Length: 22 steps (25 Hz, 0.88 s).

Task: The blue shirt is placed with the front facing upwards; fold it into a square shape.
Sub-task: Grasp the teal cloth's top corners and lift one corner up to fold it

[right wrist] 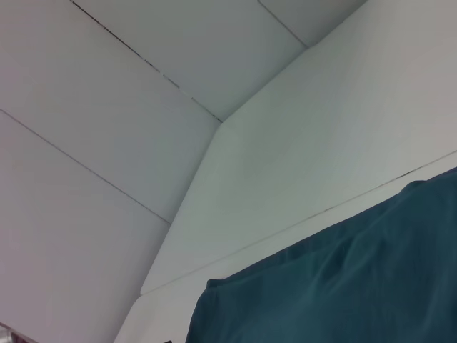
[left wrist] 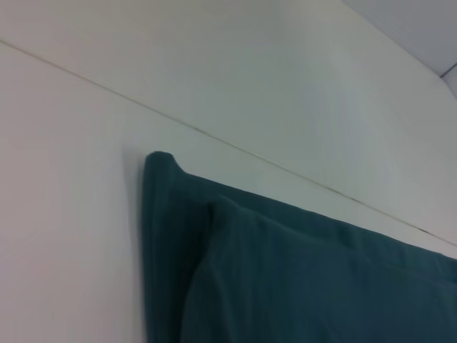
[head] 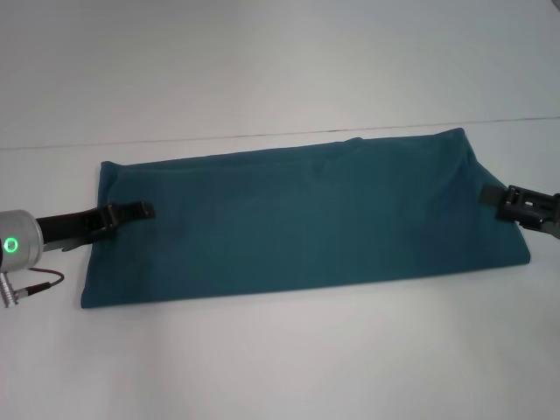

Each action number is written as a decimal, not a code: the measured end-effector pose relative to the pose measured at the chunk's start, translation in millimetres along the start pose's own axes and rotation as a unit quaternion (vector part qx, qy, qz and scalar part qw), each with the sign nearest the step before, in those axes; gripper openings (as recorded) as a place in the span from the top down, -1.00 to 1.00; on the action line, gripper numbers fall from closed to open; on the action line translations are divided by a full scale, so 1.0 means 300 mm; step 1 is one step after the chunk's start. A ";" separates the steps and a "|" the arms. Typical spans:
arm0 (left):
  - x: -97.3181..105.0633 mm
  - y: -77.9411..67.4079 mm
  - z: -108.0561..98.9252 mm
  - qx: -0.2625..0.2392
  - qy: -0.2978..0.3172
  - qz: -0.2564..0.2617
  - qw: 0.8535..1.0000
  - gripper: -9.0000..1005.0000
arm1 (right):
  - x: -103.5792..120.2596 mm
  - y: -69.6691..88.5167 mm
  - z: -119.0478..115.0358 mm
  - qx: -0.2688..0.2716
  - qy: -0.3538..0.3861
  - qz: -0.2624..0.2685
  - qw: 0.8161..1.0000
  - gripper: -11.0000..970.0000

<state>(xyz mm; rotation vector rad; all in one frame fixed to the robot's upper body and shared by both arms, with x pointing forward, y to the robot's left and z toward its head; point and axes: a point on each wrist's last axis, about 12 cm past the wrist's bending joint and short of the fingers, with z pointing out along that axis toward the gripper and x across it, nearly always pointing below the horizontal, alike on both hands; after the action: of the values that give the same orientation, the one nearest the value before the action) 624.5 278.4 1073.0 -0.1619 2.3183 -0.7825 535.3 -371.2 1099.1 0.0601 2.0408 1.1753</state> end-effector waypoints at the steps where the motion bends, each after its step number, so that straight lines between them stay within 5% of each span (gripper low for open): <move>1: 0.000 0.001 0.000 -0.002 -0.001 -0.001 1.000 -0.68 | 0.001 -0.001 0.001 0.000 0.001 0.000 1.000 -0.95; 22: 0.006 0.020 0.016 -0.035 -0.012 -0.001 0.999 -0.68 | 0.014 -0.008 0.007 0.007 0.012 0.002 1.000 -0.95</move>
<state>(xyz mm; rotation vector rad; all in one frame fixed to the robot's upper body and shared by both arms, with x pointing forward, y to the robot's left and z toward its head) 626.7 280.1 1065.6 -0.2031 2.3233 -0.6970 534.5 -369.3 1094.3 0.0562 2.0719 1.1687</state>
